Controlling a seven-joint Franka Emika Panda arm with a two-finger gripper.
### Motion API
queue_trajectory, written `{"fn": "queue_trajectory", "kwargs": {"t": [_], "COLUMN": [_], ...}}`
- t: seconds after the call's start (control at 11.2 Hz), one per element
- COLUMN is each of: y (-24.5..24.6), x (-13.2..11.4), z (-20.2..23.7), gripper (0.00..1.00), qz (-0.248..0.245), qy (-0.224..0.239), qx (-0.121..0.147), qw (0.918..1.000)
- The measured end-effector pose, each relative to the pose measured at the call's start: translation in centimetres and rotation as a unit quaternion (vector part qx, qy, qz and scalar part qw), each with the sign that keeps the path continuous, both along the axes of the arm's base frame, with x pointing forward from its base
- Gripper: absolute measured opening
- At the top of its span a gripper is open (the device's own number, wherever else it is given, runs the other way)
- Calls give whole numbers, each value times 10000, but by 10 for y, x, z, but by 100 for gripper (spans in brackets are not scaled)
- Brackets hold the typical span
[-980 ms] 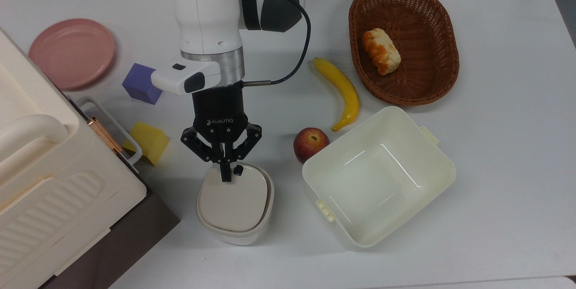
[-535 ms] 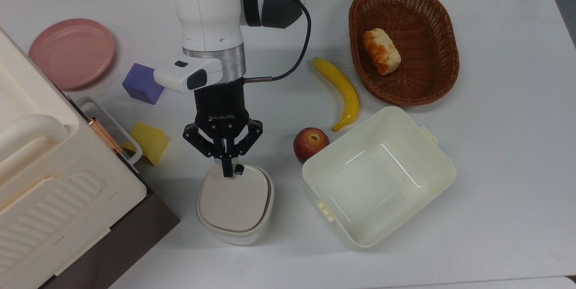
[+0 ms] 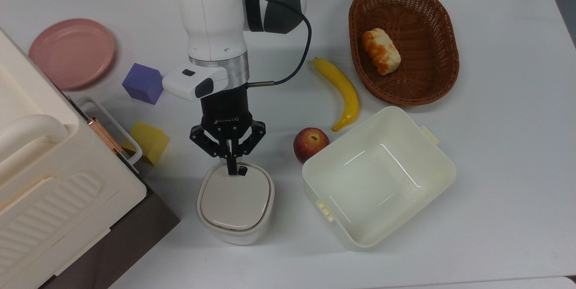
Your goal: Close the trash can
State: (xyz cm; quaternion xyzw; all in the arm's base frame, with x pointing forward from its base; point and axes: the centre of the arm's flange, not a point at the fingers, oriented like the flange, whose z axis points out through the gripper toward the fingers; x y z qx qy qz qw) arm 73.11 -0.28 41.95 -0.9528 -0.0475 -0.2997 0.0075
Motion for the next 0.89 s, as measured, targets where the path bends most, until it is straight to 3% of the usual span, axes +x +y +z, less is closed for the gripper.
{"fn": "queue_trajectory", "kwargs": {"t": [0.62, 0.89], "y": [3, 0], "x": [2, 0], "z": [-3, 15], "gripper": [5, 5], "qz": [69, 48], "qy": [8, -122], "qx": [-90, -93], "qw": [9999, 9999]}}
